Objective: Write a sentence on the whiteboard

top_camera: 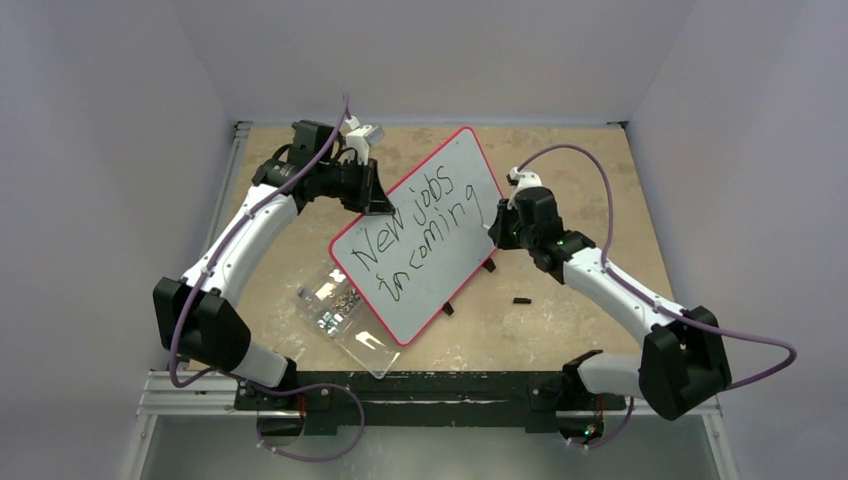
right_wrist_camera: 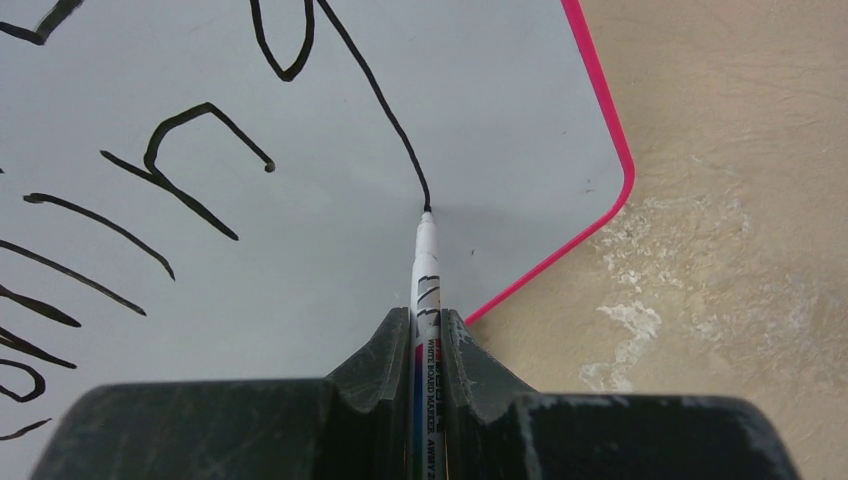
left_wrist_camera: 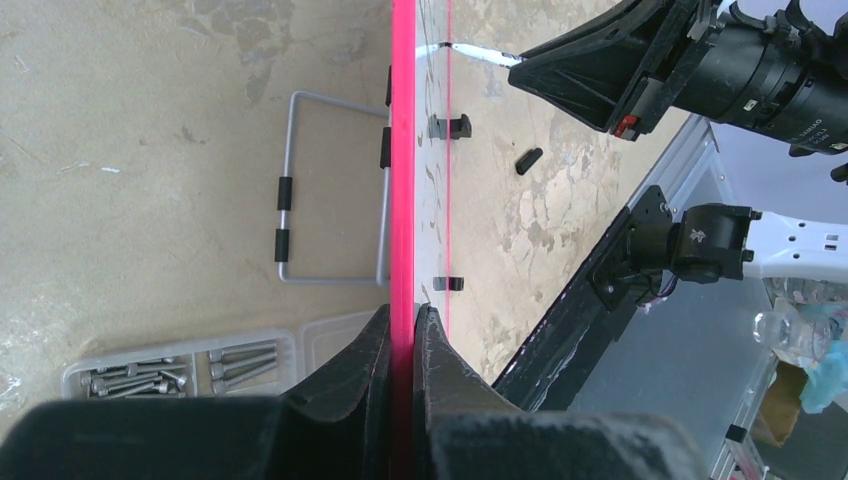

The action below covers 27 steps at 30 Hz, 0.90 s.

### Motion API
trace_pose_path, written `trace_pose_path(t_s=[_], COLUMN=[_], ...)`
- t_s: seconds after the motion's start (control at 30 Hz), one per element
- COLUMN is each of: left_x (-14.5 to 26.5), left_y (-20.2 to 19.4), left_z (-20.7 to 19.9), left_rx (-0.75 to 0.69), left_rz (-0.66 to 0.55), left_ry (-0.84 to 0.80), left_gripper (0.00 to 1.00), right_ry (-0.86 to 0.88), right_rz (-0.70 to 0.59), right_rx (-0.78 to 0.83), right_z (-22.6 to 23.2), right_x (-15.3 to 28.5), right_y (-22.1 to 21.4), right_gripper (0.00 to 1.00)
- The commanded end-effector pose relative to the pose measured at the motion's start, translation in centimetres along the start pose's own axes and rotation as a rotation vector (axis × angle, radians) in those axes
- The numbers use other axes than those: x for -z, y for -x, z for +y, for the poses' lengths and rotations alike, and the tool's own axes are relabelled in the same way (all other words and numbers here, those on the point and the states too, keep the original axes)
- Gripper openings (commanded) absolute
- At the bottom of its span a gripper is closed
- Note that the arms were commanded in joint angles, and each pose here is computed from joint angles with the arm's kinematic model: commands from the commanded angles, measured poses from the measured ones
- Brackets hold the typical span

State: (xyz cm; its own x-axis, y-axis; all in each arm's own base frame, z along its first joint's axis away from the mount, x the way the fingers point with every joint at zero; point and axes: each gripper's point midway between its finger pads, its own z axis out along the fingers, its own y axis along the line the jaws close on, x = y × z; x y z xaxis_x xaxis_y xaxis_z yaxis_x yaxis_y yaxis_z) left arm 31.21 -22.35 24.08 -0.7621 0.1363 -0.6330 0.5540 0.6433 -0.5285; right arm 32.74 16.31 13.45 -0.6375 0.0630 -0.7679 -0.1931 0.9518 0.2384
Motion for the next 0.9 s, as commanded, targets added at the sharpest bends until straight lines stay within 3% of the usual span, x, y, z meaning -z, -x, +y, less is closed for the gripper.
trace_pose_path(t_s=[0.0,0.87], left_x=[1.3,1.3], left_y=[2.2,2.2], left_z=[-0.3,-0.2], left_rx=[-0.158,-0.159], left_rz=[-0.088,-0.088], left_ry=[0.032,0.035], left_gripper=[0.00,0.00], right_ry=[0.116,0.273], right_rz=[0.039,-0.075], right_rx=[-0.039,-0.038], right_z=[2.2,6.1], right_x=[0.4,3.6], right_y=[-1.1,4.7], right_gripper=[0.00,0.00])
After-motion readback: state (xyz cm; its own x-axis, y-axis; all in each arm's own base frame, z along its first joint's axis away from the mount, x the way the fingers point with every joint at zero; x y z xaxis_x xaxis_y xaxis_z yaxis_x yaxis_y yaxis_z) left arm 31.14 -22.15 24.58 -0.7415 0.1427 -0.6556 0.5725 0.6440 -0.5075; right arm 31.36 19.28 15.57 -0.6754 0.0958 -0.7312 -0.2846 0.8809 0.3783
